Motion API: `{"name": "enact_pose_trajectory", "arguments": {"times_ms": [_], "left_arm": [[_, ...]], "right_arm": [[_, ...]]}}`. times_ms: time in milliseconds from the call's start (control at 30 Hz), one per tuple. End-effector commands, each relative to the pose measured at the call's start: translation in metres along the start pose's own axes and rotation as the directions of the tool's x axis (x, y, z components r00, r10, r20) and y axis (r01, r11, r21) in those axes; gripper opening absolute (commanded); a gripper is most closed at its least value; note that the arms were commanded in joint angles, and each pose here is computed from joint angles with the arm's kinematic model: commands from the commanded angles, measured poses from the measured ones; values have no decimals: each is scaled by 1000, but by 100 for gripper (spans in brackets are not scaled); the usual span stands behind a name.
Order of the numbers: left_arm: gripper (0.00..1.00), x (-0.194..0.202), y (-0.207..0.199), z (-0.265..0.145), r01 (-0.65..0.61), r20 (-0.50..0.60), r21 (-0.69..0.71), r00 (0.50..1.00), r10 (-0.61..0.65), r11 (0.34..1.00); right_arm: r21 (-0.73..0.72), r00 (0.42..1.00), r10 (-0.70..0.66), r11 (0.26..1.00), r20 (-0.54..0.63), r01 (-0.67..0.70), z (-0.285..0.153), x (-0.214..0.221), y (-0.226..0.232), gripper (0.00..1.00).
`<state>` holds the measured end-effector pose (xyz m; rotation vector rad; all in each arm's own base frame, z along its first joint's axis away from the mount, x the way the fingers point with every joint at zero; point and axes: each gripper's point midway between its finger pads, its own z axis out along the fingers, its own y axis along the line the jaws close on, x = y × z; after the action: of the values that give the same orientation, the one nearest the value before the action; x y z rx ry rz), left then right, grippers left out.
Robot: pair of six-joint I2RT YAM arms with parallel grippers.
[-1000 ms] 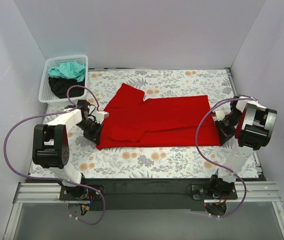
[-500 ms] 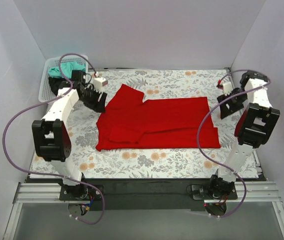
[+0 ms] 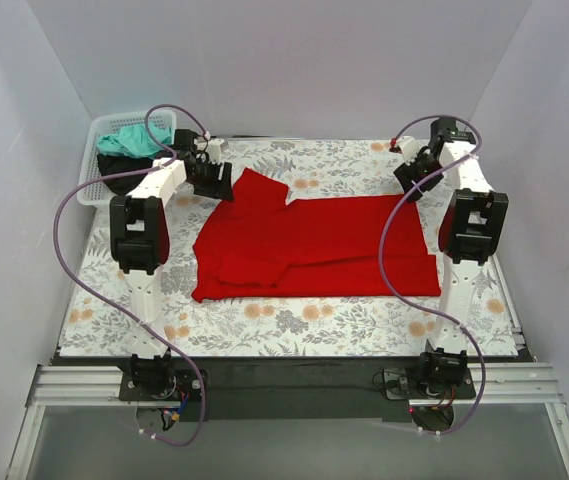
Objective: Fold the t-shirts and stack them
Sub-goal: Fold the tshirt
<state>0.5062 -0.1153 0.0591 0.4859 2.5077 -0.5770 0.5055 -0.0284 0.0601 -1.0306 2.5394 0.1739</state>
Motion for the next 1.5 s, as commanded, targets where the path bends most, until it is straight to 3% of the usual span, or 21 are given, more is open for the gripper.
{"name": "enact_pose_trajectory", "arguments": {"times_ms": [0, 233, 433, 567, 600, 667, 933, 1067, 1167, 1200, 1267, 1300, 1333, 1467], "left_arm": [[58, -45, -8, -13, -14, 117, -19, 993, 16, 1000], [58, -41, -1, 0, -14, 109, -30, 994, 17, 999], [60, -48, 3, 8, -6, 125, -33, 992, 10, 999], [61, -49, 8, 17, -7, 119, -55, 993, 13, 998], [61, -49, 13, 21, -5, 117, -68, 993, 13, 998], [62, -49, 13, 28, -9, 110, -79, 994, 17, 997], [58, -38, 10, 65, -138, 43, -182, 988, 148, 974], [50, -40, 8, 80, -188, 19, -243, 980, 199, 952], [38, -36, 14, 85, -184, -3, -265, 982, 190, 946], [27, -39, 14, 85, -181, 3, -270, 982, 189, 946], [17, -44, 14, 80, -180, 15, -275, 981, 191, 945], [4, -50, 11, 76, -180, 32, -274, 980, 196, 945], [0, -60, 10, 67, -171, 65, -279, 978, 197, 945], [0, -92, -8, 29, -175, 159, -241, 963, 216, 955]], "right_arm": [[134, 997, -46, 990, 57, 38, 4, -23, -33, 66], [129, 995, -68, 990, 72, 59, 29, -32, -34, 63], [100, 995, -83, 992, 47, 78, 52, -26, -26, 50], [75, 995, -94, 993, 18, 92, 62, -16, -20, 27], [65, 995, -97, 993, -1, 97, 66, -8, -17, 12], [63, 994, -105, 992, -14, 105, 65, -4, -15, 1], [44, 993, -113, 993, -15, 114, 58, 0, -6, 1], [47, 992, -119, 992, -27, 120, 56, 3, -6, 1], [55, 992, -127, 990, -28, 128, 52, 2, -7, 1], [58, 991, -128, 990, -29, 130, 50, 2, -7, 1], [66, 991, -132, 989, -27, 133, 46, 1, -8, 1], [68, 991, -134, 988, -27, 135, 44, 0, -8, 1], [78, 990, -137, 987, -20, 138, 39, -2, -9, 1], [106, 988, -153, 983, -2, 152, 17, -7, -13, 1]]}}
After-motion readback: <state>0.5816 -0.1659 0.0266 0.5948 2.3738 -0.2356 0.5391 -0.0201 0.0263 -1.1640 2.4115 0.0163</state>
